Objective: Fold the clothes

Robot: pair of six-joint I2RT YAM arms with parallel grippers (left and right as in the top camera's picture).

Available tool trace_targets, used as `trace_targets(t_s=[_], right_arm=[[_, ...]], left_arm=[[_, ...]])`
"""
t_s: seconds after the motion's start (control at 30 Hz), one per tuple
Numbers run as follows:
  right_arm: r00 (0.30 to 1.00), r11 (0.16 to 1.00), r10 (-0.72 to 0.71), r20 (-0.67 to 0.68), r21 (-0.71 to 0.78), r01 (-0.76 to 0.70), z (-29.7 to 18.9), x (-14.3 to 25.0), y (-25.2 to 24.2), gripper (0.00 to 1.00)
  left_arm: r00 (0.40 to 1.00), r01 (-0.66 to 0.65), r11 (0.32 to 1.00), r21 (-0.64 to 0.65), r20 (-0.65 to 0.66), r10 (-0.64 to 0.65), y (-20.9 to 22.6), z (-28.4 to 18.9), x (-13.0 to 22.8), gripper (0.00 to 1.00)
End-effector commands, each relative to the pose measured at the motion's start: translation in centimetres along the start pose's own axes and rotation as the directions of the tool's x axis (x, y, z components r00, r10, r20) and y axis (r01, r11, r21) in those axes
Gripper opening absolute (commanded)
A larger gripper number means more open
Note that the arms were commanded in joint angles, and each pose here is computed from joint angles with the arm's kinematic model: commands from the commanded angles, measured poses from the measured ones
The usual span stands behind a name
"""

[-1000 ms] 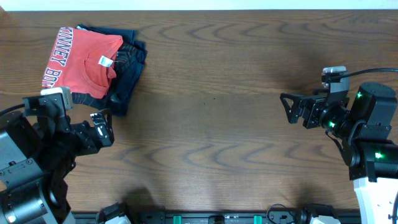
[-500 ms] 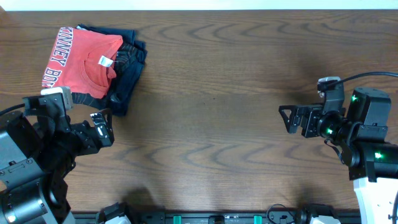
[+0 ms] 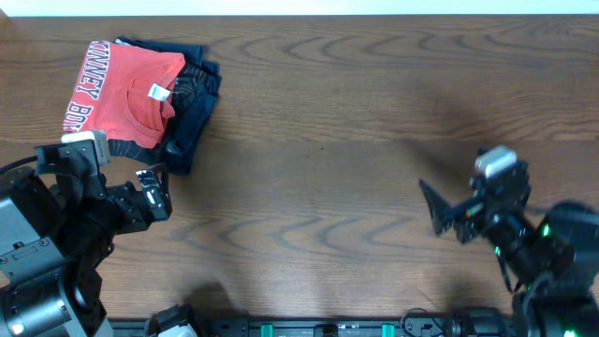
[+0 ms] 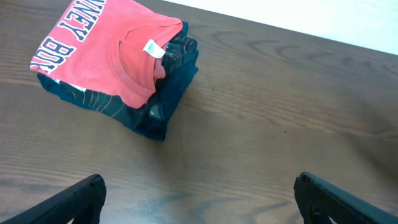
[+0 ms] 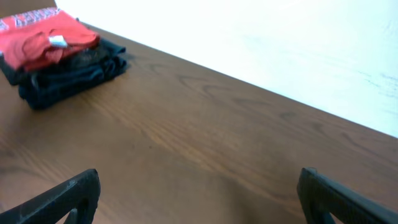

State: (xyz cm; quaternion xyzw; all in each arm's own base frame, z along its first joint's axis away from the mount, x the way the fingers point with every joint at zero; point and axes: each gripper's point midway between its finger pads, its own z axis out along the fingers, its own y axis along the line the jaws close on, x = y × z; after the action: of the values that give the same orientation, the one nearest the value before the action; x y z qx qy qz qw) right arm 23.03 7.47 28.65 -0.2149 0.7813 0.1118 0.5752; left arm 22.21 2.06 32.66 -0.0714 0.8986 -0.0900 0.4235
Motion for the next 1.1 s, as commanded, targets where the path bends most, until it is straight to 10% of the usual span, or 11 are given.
trace_targets(t_s=[0.0,0.63,1.07], right_arm=[[0.999,0.999,-0.045,-0.009,-0.011,0.045,-0.1,3.0,0.9,0.99],[0.992,0.997,0.08,0.099,-0.002,-0.08,3.4,13.9,1.9,0.99],[0.985,0.989,0.136,0.104,0.034,-0.141,3.4,13.8,1.2,0.99]], left_arm=[[1.0,-0.008,1.0,-0.009,-0.003,0.008,0.1,0.0,0.1,0.98],[1.0,-0.008,1.0,-0.009,-0.003,0.008,0.1,0.0,0.1,0.98],[1.0,-0.008,1.0,-0.009,-0.003,0.008,0.1,0.0,0.1,0.98]])
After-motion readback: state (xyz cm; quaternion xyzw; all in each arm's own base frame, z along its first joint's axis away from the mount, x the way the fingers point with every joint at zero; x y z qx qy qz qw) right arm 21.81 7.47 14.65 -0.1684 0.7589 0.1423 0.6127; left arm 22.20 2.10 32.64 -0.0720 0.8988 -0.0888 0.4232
